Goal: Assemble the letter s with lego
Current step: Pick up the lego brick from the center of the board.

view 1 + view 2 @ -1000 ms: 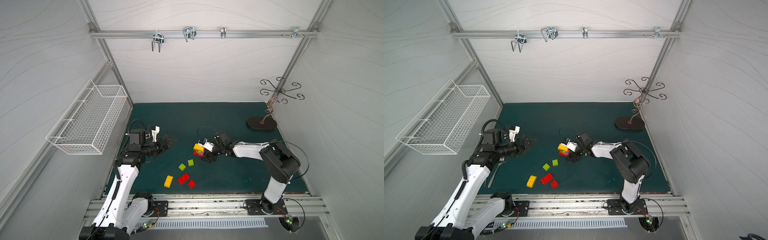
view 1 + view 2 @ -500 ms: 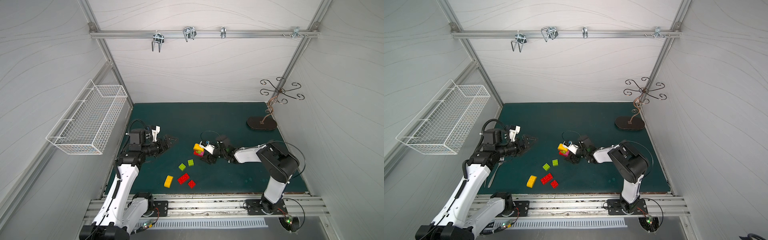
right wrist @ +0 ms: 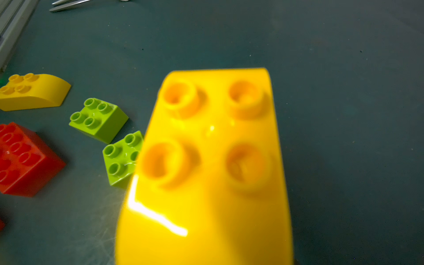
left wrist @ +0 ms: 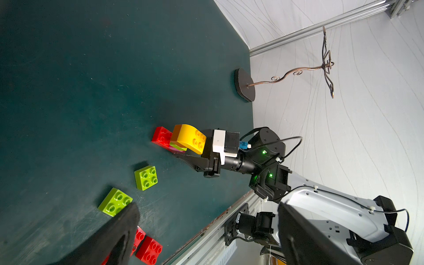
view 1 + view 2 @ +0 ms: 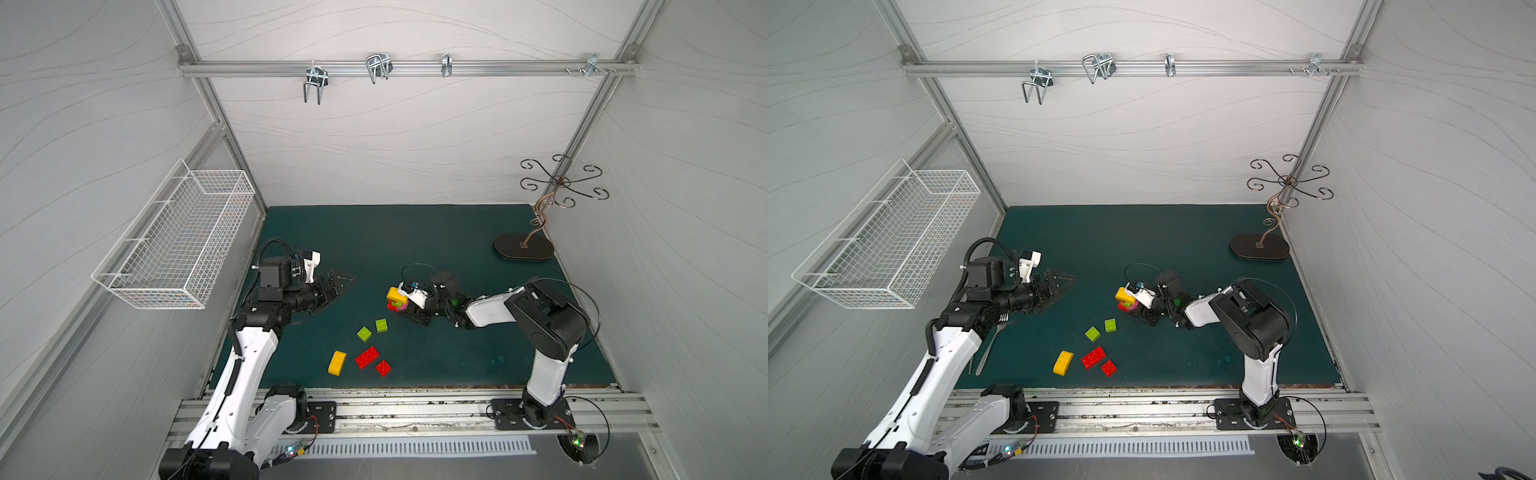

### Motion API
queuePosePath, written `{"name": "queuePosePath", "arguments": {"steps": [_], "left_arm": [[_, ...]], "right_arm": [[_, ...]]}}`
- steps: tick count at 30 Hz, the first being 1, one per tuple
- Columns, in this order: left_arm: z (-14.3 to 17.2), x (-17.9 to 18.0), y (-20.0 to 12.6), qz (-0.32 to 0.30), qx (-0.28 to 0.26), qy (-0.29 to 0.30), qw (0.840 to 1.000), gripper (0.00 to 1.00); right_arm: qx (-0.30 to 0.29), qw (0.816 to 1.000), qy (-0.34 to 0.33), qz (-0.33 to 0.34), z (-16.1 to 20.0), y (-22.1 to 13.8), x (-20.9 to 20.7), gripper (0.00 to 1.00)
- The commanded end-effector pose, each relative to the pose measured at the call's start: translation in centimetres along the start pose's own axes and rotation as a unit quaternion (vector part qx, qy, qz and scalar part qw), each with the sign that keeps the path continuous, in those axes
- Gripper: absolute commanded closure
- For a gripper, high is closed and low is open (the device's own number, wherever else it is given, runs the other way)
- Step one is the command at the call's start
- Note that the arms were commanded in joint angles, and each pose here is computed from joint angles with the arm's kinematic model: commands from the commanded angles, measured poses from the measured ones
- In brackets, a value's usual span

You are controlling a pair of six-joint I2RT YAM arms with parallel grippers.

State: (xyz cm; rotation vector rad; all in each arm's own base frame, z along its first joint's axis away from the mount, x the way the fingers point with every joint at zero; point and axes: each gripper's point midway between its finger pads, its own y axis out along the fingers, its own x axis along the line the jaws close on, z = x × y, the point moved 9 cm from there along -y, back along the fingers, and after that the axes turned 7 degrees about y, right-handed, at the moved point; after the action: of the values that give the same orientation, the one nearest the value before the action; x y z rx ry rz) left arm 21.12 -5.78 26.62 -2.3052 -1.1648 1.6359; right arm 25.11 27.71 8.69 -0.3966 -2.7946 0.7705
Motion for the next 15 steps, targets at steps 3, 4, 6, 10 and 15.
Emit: {"name": "queuePosePath", "arguments": {"steps": [3,4,6,10,15], "left_arm": [[-1.1,-1.2,-0.6,0.018,-0.019,0.031,0.999,0.04],[-1.1,-1.2,-0.5,0.017,-0.019,0.031,0.999,0.04],[-1.1,-1.2,-0.5,0.017,-0.018,0.030,0.999,0.04],[-1.3,-1.3,-0.6,0.018,-0.020,0.030,0.999,0.04],[-1.5,-1.6,-0.7,0.020,-0.025,0.028,0.999,0.04]], "right_arm": [[-0.004,0.999,0.021,-0.024,-1.0,-0.9,-0.4,0.65],[-0.002,0.999,0.028,-0.033,-1.6,-1.2,-0.5,0.68],[0.005,0.998,0.043,-0.053,-2.8,-1.8,-0.9,0.70],[0.021,0.988,0.090,-0.122,-5.8,-3.1,-2.1,0.71],[0.046,0.970,0.165,-0.173,-8.3,-2.9,-4.7,0.72]]}}
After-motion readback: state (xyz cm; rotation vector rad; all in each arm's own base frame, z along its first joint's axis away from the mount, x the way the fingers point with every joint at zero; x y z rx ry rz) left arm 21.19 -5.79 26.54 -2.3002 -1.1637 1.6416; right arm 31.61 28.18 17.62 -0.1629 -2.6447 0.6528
